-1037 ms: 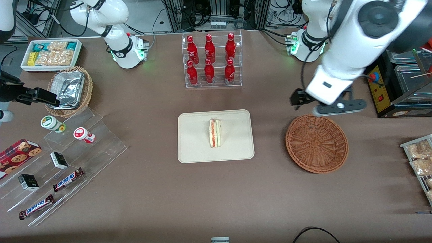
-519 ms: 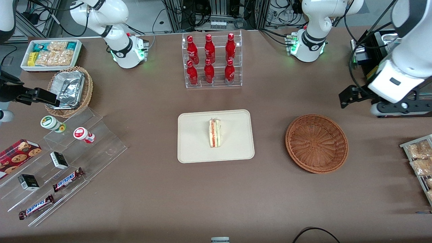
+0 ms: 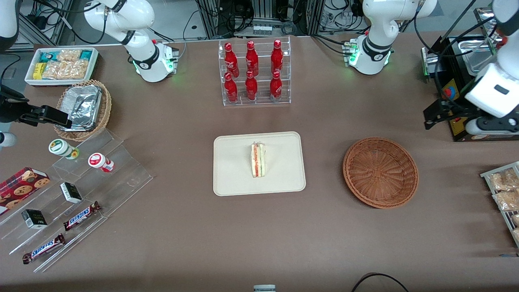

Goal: Place sandwich from basket to tray

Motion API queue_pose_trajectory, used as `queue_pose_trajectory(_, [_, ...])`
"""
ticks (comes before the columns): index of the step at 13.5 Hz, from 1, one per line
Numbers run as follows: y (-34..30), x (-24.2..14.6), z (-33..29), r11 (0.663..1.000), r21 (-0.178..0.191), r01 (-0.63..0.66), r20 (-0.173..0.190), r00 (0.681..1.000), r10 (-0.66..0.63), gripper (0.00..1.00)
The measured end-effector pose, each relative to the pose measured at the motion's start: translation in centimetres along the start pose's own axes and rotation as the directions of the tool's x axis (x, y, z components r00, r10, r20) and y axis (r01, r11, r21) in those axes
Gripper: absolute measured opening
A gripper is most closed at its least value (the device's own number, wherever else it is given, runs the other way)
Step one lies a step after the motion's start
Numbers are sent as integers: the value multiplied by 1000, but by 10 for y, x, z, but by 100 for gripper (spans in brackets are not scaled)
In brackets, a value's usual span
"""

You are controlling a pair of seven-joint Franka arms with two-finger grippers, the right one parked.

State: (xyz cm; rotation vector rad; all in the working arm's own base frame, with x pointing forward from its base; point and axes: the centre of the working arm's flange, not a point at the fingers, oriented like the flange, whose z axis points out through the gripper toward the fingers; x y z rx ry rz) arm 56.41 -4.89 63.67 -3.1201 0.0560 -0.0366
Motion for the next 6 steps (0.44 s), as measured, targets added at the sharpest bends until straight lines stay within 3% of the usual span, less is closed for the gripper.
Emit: queue_pose_trajectory(6, [-11,-2,-3,1000,2,6,12,1000,-6,100])
